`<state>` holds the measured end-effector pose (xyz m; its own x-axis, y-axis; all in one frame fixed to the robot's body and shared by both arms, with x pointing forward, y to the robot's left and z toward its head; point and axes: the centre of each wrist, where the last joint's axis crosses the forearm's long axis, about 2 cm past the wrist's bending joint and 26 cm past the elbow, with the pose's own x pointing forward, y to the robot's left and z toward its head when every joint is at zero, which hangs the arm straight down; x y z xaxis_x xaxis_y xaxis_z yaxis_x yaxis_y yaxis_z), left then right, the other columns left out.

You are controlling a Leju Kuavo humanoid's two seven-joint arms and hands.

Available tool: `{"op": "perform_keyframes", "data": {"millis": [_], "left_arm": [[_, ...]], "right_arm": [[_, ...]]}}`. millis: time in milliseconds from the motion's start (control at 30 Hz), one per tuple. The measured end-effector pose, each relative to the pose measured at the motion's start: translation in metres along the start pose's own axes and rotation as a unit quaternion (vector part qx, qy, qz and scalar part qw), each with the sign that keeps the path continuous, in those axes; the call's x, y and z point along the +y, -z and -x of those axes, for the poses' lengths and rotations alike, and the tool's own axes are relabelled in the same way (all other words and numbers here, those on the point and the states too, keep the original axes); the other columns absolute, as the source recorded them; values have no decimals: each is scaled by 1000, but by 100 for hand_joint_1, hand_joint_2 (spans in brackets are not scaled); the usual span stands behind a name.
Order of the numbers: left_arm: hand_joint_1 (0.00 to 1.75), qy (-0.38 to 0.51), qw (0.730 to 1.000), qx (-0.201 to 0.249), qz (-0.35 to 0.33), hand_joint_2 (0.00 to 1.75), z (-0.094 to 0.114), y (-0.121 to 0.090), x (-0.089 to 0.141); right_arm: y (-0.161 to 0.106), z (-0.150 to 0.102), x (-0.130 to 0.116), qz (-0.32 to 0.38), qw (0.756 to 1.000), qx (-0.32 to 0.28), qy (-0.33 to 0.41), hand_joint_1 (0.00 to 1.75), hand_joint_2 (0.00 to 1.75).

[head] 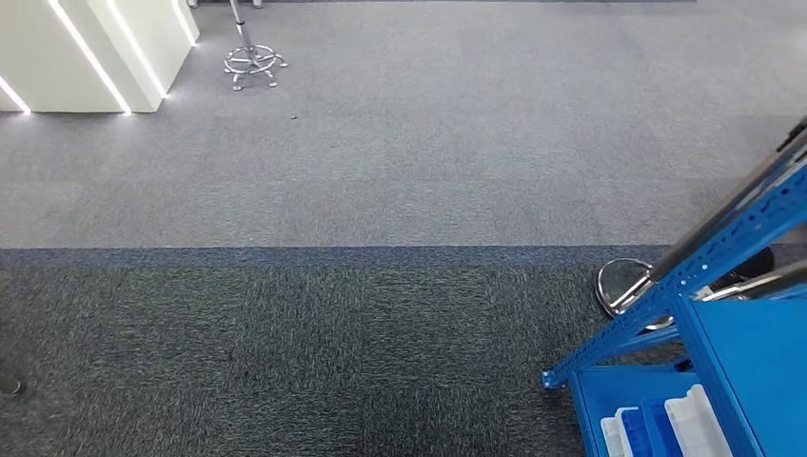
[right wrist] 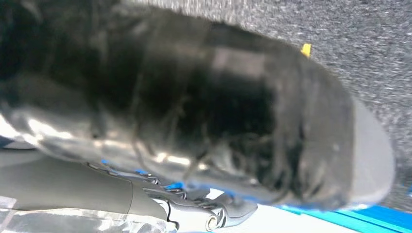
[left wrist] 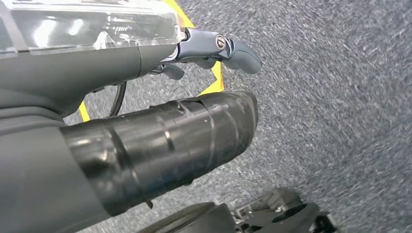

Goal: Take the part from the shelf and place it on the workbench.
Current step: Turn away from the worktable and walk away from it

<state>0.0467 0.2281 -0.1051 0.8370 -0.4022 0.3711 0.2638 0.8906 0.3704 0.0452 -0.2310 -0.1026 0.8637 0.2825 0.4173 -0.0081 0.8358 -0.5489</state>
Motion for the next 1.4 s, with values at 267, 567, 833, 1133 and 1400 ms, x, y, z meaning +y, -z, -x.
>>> {"op": "perform_keyframes", "data": {"millis": [267,567,833,1133,1400], "left_arm": [[0,-10,1000,0,-1,0,-2,1,1],[0,-12,1000,1,0,0,0,0,0],[0,-15,1000,2,0,0,-1,1,1],[0,-17,1000,6,5,0,1,0,0],[0,-17,1000,0,0,0,-3,0,0]], "right_arm": [[-1,1,1,-19,1000,-3,7,0,0],[-1,0,2,-29,1000,-3,10,0,0],[-3,0,5,-48,999,-3,5,0,0],[-4,2,6,-52,999,6,-7,0,0],[-3,0,5,-52,999,-5,-7,0,0]]}}
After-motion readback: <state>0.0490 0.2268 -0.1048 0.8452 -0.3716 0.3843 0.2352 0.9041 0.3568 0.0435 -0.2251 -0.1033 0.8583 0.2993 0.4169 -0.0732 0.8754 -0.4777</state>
